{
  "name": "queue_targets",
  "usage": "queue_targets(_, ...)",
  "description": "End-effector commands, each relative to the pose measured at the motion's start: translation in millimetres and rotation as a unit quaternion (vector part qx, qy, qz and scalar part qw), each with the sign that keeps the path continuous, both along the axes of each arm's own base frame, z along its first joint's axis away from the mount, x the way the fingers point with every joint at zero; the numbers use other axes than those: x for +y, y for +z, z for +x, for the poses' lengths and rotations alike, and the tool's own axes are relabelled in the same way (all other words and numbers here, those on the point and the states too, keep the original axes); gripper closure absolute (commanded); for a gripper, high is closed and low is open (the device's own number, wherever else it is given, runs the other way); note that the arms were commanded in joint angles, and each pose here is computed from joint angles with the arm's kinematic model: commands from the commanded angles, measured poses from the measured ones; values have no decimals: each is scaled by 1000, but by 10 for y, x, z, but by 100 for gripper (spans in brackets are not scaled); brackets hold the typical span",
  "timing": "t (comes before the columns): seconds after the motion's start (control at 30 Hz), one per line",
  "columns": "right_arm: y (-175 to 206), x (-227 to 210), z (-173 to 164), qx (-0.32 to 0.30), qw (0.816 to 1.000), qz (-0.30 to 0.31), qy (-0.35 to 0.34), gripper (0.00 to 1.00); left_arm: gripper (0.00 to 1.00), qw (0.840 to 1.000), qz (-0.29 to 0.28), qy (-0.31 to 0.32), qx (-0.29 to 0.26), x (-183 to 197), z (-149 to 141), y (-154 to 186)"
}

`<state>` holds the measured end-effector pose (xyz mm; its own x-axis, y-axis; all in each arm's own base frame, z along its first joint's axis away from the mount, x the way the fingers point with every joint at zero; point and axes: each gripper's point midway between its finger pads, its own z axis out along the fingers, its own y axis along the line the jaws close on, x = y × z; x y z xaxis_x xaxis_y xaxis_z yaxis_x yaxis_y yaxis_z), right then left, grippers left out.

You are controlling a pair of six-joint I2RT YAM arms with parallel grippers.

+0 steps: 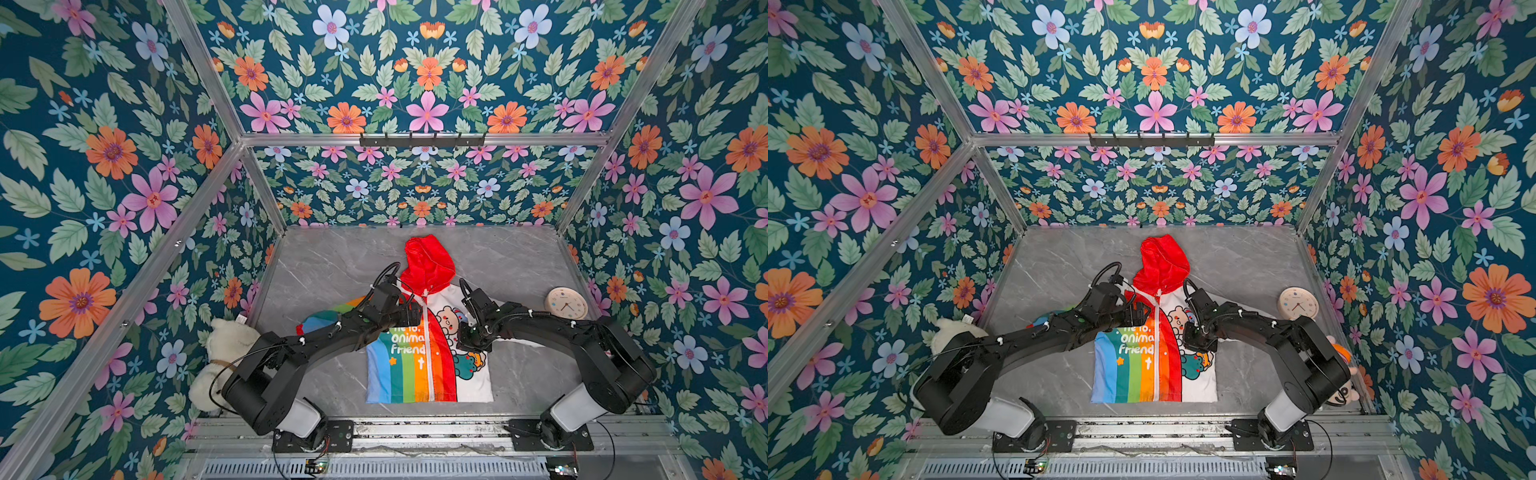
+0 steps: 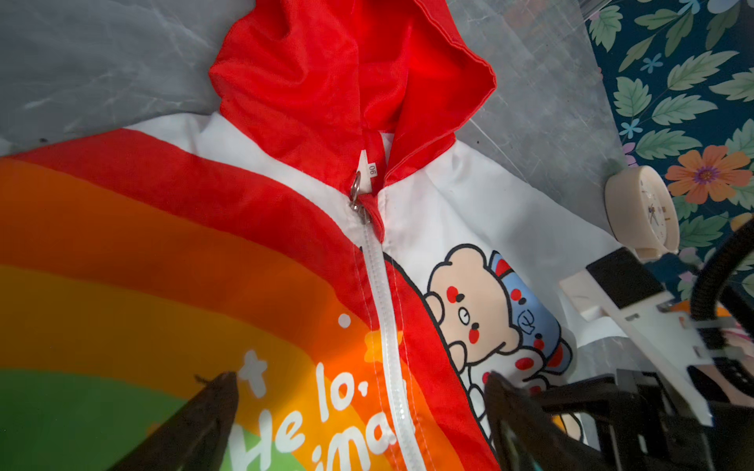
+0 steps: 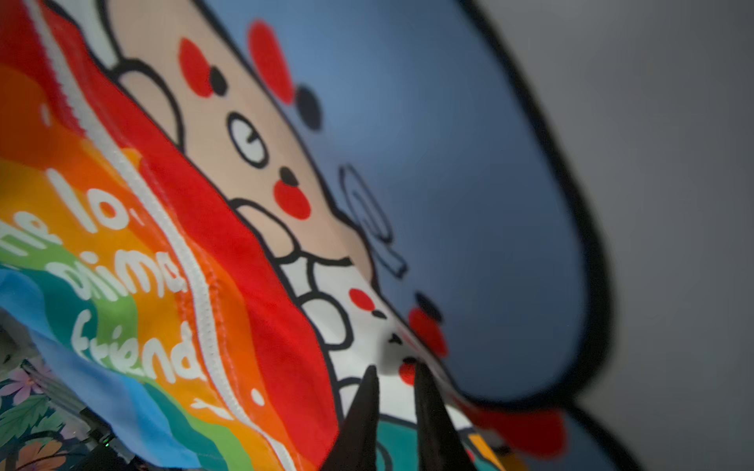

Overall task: Unzip the jacket
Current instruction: Flatten out the jacket at the center of the board.

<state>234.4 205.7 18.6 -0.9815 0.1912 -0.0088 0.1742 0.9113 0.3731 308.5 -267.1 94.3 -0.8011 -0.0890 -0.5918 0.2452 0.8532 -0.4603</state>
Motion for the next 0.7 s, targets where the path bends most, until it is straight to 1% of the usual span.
queue_targets(0.0,-121,-258,-112,21,998,-63,-24,82,4,1000,-3,2,-14,-47,94,39)
queue_targets(0.07,-162,-404,-184,33,995,-87,-36,82,4,1000,0,0,-12,-74,123,11)
queue_targets(0.13,-190,-548,-251,45,993,-94,-57,82,4,1000,1,-3,-11,-99,141,-6)
queue_targets(0.23,-201,-768,-325,59,990,-78,-100,82,4,1000,4,-7,-3,-132,156,-62)
queue_targets(0.33,-136,-962,-357,54,988,-72,-125,82,4,1000,-2,-20,4,-201,137,-98)
queue_targets(0.4,-40,-934,-296,33,991,-46,-117,81,6,999,-7,-30,6,-257,137,-104)
queue_targets(0.5,231,-745,-146,-28,996,13,-79,80,12,998,-7,-56,4,-397,161,-87)
queue_targets(0.57,475,-624,-11,-90,992,60,-65,78,14,997,1,-73,-2,-489,227,-61)
queue_targets(0.67,707,-515,92,-141,983,104,-58,74,23,995,7,-98,-8,-630,324,-44)
